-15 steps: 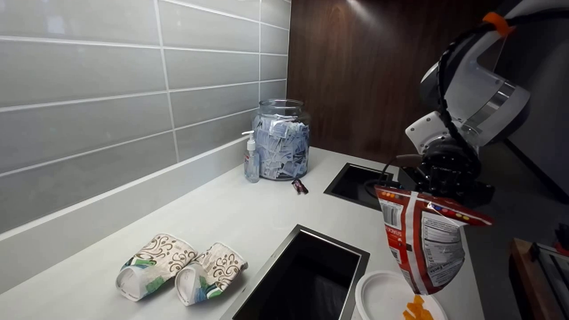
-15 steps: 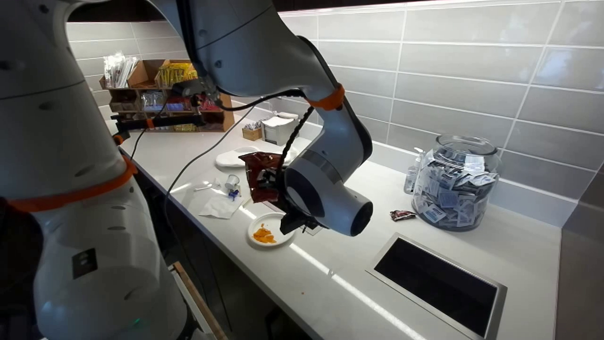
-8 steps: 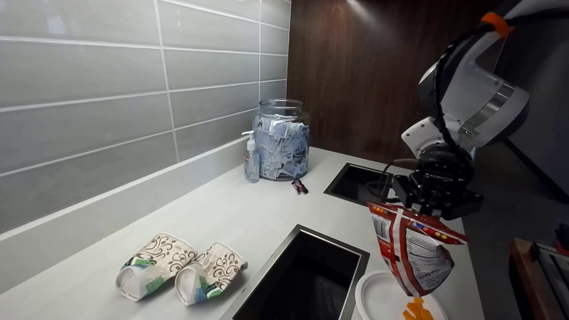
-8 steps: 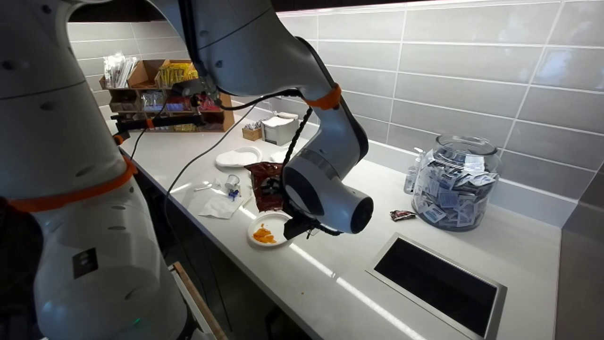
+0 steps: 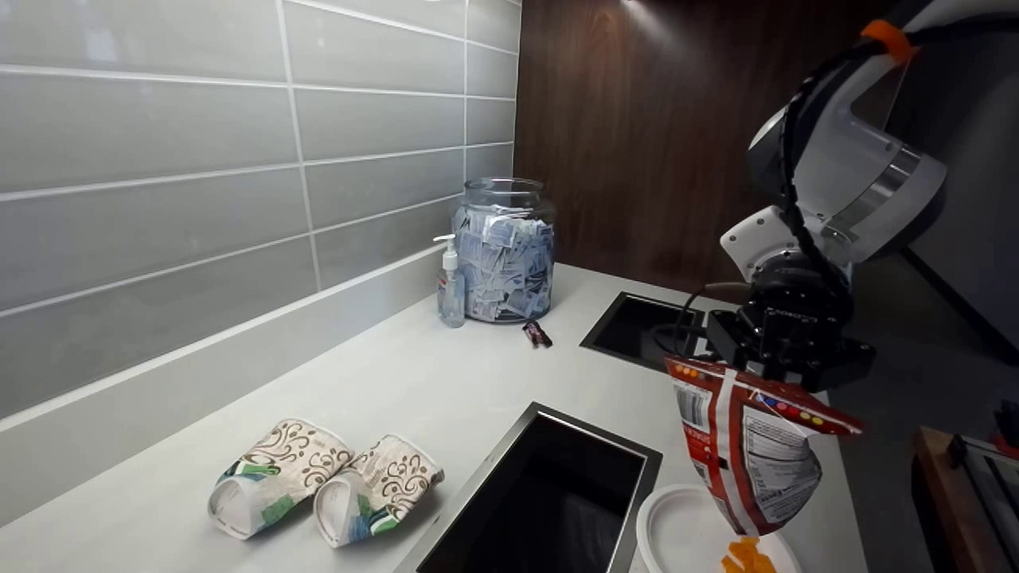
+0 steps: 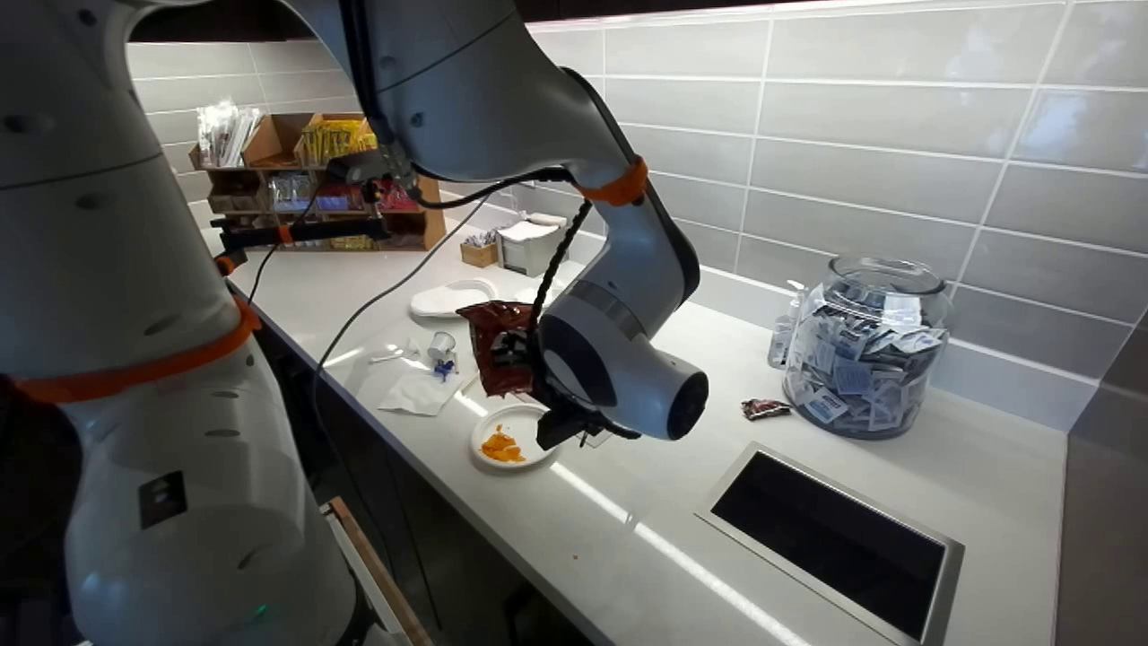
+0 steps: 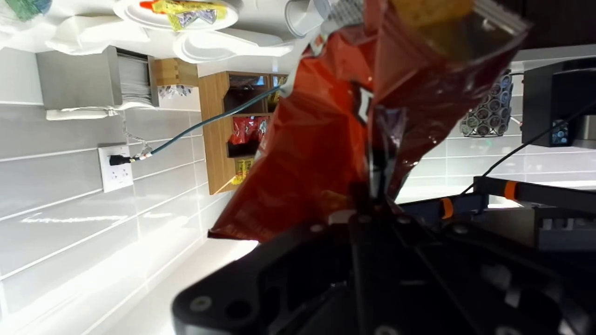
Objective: Pour the Doritos onto the white plate then throw the packet in the trash chute on the left.
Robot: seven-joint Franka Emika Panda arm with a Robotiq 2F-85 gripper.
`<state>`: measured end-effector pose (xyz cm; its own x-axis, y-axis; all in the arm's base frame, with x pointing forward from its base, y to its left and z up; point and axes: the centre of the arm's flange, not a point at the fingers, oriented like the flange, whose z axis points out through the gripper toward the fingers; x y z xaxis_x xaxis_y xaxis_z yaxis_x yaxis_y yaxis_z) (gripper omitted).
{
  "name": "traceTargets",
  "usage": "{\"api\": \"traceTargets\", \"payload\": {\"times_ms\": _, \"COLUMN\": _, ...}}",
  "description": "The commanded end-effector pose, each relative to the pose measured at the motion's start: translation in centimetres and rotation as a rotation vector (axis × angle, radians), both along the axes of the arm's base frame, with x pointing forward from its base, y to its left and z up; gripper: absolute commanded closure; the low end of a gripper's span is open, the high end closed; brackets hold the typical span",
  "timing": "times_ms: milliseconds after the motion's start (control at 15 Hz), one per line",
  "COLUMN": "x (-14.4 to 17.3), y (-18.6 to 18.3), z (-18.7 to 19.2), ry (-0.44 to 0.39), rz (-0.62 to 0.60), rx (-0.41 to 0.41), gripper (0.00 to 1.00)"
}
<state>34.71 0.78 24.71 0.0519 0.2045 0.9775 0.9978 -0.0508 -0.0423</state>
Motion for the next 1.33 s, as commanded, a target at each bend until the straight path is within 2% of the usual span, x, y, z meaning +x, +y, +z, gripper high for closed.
{"api": "traceTargets", "payload": {"times_ms": 0, "x": -0.5, "y": -0.5, "z": 0.2, "ry": -0.019, "rz": 0.052, "rx": 0.043, "gripper": 1.0}}
{"api": "traceTargets", "payload": {"times_ms": 67, "x": -0.3, "y": -0.3, "z": 0.1, "ry": 0.012, "rz": 0.008, "rx": 0.005, "gripper": 1.0}}
{"api": "traceTargets", "payload": {"times_ms": 133, "x": -0.3, "y": -0.1, "z": 0.1, "ry": 0.021, "rz": 0.024, "rx": -0.002, "gripper": 1.0}}
{"api": "traceTargets", "payload": {"times_ms": 600, "x": -0.3, "y": -0.2, "z": 0.4, "ry": 0.025, "rz": 0.014, "rx": -0.003, "gripper": 1.0}}
{"api": "traceTargets", "payload": {"times_ms": 800, "x": 0.1, "y": 0.0, "z": 0.8, "ry": 0.07, "rz": -0.037, "rx": -0.027, "gripper": 1.0}}
{"api": "traceTargets", "payload": {"times_ms": 933, "x": 0.5, "y": 0.5, "z": 1.3, "ry": 0.114, "rz": -0.075, "rx": -0.07, "gripper": 1.0}}
{"api": "traceTargets", "payload": {"times_ms": 1267, "x": 1.9, "y": 2.6, "z": 3.3, "ry": 0.234, "rz": -0.169, "rx": -0.295, "gripper": 1.0}}
